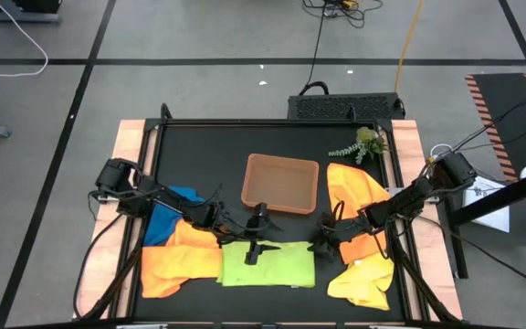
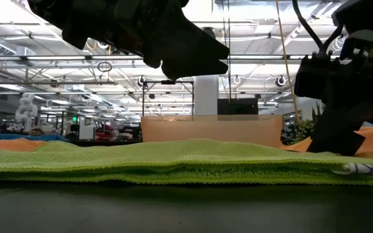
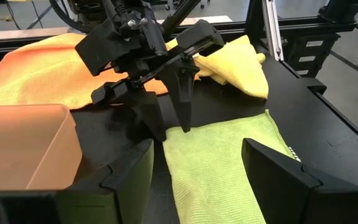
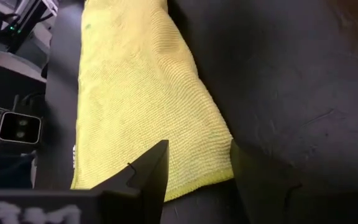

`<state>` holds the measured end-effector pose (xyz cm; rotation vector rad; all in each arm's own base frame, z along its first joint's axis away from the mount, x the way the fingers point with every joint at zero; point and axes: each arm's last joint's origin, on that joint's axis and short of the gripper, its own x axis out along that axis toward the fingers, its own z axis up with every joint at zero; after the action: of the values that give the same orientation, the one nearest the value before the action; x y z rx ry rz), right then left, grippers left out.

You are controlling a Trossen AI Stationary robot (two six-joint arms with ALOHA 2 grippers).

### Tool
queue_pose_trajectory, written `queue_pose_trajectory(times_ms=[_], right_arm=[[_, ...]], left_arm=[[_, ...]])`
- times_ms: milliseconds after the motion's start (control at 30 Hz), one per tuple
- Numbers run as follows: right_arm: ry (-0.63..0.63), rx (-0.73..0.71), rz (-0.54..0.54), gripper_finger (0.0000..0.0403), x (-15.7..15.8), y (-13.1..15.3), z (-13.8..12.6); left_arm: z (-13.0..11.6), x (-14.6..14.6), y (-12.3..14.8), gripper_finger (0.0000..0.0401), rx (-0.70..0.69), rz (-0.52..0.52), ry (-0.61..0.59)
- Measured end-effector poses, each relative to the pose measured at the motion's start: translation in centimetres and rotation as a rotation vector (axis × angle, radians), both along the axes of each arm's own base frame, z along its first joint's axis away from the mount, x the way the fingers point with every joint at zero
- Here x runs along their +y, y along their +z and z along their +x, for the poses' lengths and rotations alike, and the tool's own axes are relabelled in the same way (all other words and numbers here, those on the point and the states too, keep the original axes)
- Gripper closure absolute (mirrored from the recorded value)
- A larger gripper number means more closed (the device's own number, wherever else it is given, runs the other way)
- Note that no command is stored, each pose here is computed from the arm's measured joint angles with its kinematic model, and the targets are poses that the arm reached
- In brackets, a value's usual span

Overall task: Fold microfiber towels
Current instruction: Fold the green microfiber towel

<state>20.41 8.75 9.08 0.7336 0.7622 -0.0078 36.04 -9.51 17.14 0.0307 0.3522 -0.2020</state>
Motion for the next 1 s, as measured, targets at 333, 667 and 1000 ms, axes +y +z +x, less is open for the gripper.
queue_pose_trajectory(times_ms=[333,667,1000], right_arm=[[0.02,-0.02,-0.026,0.0272,-0.9,0.9,-0.1],[-0.01,0.027,-0.031,0.0273,-1.3,0.9,-0.3],[0.023,0.019,0.02,0.0273,0.5,0.7,-0.7]], left_arm=[[0.0,0.0,0.0,0.0153,0.007,-0.005,0.001],[0.0,0.0,0.0,0.0153,0.008,-0.012,0.004],[0.0,0.0,0.0,0.0153,0.007,-0.009,0.002]])
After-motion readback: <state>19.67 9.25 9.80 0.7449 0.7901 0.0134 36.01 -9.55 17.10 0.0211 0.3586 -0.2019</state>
